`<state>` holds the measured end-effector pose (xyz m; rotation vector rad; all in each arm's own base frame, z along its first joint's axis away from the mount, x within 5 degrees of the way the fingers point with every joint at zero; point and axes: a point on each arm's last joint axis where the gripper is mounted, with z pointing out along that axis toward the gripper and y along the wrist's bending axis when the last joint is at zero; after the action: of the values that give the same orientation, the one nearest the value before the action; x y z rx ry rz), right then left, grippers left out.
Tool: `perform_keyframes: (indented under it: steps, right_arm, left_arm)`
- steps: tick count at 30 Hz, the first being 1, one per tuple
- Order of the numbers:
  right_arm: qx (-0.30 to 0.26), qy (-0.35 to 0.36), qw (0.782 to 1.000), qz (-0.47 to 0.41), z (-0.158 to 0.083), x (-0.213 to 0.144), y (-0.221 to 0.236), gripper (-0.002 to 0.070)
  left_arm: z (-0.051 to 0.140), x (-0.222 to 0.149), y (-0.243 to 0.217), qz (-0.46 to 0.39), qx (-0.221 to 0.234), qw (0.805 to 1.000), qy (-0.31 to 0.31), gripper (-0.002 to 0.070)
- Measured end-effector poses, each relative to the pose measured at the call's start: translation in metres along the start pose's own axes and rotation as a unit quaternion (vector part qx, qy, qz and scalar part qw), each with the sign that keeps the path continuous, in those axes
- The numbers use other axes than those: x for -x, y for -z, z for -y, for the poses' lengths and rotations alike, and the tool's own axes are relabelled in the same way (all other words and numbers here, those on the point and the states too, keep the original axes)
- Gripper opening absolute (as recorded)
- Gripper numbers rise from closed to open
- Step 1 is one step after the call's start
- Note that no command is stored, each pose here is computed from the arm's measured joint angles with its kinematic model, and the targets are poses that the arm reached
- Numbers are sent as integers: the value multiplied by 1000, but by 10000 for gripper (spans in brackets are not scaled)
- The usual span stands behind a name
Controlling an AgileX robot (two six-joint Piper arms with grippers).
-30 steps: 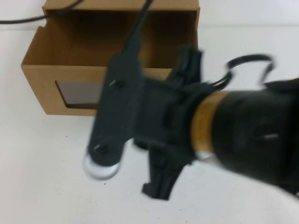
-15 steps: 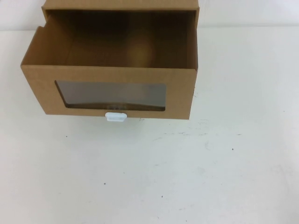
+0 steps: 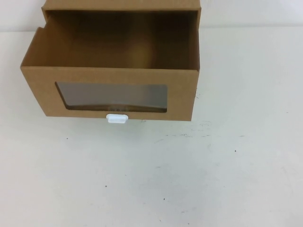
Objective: Open the shoe box
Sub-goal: 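Pull the top drawer of the cardboard box fully open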
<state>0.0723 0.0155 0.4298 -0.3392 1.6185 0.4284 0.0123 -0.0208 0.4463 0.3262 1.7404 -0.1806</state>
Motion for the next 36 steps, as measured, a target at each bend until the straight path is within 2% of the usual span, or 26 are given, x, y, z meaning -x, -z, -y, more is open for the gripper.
perform_keyframes:
  steps: [2, 5, 9, 15, 24, 28, 32, 36]
  right_arm:
    - [-6, 14, 1000, -12, 4, -24, -1, -13]
    - [-28, 74, 996, -39, 2, -63, -11, -13]
    - [-47, 136, 988, -52, 1, -94, -19, -13]
    - [-37, 167, 982, -75, -2, -119, -24, -13]
    - [-29, 163, 983, -86, -4, -124, -25, -13]
    - [-28, 162, 983, -86, -4, -124, -25, -13]
    - [-28, 162, 983, -86, -4, -124, -25, -13]
    - [-27, 162, 983, -85, -4, -124, -25, -14]
  left_arm:
    - [1, -25, -5, -16, 2, 1000, 7, -2]
    - [-2, -65, -23, -51, 14, 999, 12, -2]
    - [-8, -99, -49, -72, 32, 997, 13, -2]
    - [-11, -134, -72, -105, 37, 994, 22, -2]
    - [-10, -177, -87, -168, 32, 985, 33, -2]
    - [-15, -183, -90, -140, 58, 988, 5, -2]
    - [-16, -190, -80, -70, 89, 993, -32, -2]
    - [-14, -209, -77, 0, 103, 994, -39, -2]
